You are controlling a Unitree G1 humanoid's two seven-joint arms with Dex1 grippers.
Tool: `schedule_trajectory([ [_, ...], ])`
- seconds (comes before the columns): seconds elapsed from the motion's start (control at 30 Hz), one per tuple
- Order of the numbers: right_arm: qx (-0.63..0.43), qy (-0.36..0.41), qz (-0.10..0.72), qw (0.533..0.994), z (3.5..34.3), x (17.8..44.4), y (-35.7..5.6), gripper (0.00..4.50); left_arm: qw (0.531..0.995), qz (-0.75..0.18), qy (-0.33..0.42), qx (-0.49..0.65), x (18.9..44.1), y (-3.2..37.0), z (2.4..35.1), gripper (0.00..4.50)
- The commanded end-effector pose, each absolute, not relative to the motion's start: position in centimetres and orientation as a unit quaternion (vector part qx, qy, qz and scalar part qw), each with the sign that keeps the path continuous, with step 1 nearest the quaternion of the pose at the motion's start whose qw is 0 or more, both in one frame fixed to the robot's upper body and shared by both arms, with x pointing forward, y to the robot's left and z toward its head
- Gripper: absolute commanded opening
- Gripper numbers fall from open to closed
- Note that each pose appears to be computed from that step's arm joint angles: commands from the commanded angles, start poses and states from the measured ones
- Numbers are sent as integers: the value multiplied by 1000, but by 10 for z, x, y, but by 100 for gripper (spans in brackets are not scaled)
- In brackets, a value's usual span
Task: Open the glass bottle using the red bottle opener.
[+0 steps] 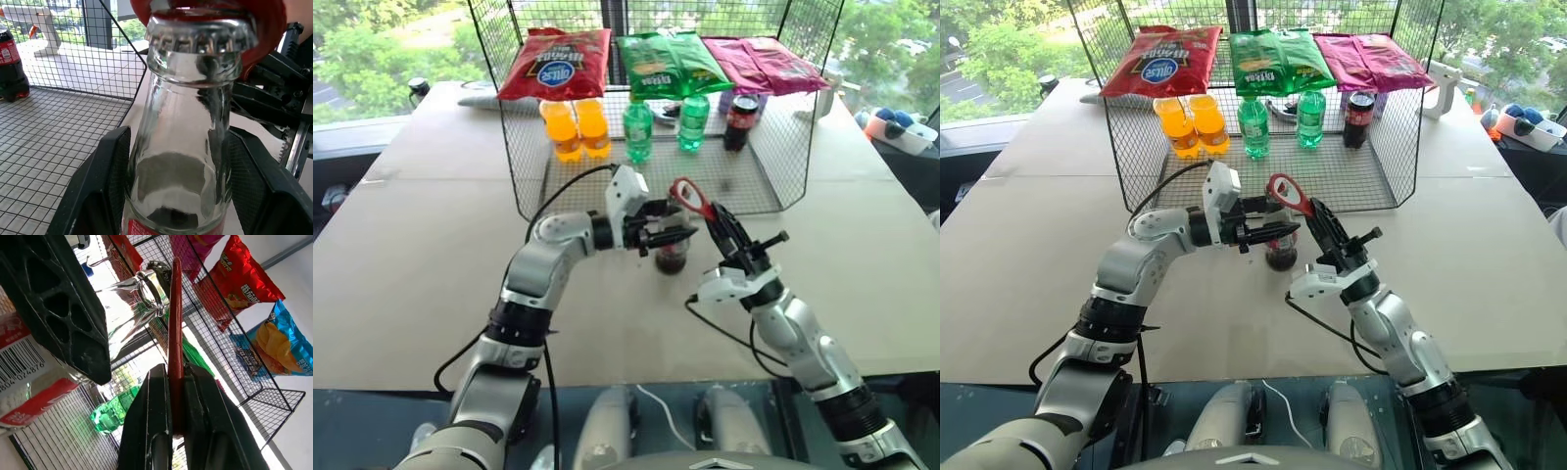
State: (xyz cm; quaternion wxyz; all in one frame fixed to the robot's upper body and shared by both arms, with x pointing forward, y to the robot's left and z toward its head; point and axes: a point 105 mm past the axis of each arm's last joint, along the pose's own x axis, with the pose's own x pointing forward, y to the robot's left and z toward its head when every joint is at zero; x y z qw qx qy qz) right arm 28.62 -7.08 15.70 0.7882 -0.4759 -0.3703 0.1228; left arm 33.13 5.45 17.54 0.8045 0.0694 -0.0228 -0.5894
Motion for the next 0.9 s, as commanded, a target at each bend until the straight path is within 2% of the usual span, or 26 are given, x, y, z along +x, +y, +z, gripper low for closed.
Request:
schedule_trajectory([
  [0.03,-527,-299,175,776,124,287,-75,0,802,-586,-70,97,334,52,199,223],
  [0.27,-538,-279,181,774,128,288,-82,0,800,-587,-69,101,335,51,197,223],
  [0.37,-512,-270,172,797,127,290,-84,0,800,-588,-72,97,335,49,198,223],
  [0.57,-442,-291,151,835,133,294,-60,0,799,-589,-74,91,334,45,200,223],
  [0.9,-413,-334,148,834,139,298,-35,0,797,-592,-69,95,332,47,201,223],
])
